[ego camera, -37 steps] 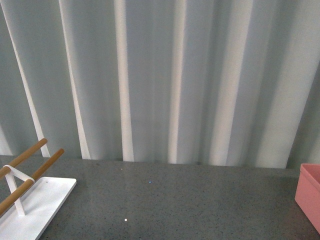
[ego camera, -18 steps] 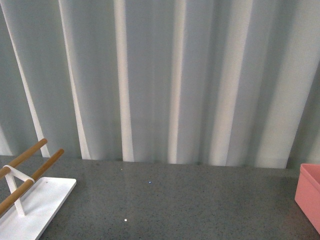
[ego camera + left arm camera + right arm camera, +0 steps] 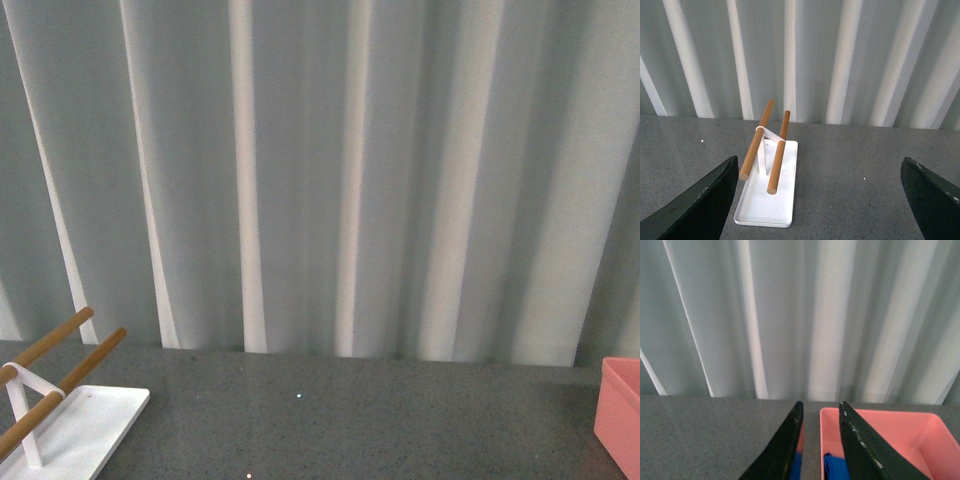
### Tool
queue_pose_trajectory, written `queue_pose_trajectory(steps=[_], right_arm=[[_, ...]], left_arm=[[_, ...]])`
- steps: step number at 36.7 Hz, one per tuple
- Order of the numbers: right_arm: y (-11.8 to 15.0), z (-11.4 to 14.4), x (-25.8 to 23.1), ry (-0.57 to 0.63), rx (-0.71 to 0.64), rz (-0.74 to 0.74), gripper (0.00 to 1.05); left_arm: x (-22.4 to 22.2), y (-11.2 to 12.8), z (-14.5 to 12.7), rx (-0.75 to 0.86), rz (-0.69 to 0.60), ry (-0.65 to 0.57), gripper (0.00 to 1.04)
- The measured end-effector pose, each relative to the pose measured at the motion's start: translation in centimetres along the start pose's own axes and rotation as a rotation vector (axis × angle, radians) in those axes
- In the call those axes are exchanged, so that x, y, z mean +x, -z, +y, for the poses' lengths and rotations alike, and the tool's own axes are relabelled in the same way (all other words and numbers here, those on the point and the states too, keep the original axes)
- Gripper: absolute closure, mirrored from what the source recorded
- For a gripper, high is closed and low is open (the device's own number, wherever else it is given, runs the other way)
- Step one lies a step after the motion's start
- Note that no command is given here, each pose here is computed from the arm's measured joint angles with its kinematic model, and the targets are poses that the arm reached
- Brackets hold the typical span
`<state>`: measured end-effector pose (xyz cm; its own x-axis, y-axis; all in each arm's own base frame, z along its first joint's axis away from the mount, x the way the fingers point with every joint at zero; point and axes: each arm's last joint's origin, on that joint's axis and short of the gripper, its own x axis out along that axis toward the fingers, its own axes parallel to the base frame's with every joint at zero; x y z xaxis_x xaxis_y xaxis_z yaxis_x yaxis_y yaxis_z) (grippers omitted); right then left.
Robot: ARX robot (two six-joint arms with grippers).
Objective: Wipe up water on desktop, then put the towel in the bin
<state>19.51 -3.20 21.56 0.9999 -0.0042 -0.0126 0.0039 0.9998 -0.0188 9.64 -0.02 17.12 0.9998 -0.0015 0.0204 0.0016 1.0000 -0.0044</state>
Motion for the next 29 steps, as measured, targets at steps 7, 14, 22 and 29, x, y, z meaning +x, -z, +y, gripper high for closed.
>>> queue_pose_trajectory(steps=[7,14,22,29], right_arm=[[1.4,1.1,-1.8,0.001,0.003,-0.004,1.01],[2.6,1.9,-3.6,-0.002,0.003,-0.004,1.01],[3.5,3.2,-5.2,-0.01,0.002,-0.005,1.01],[4.0,3.2,-6.0,-0.005,0.002,-0.005,1.01]], left_arm=[[0.0,0.0,0.0,0.0,0.0,0.0,0.07],[0.0,0.0,0.0,0.0,0.0,0.0,0.07],[0.0,0.0,0.0,0.0,0.0,0.0,0.07],[0.0,0.0,0.0,0.0,0.0,0.0,0.07]])
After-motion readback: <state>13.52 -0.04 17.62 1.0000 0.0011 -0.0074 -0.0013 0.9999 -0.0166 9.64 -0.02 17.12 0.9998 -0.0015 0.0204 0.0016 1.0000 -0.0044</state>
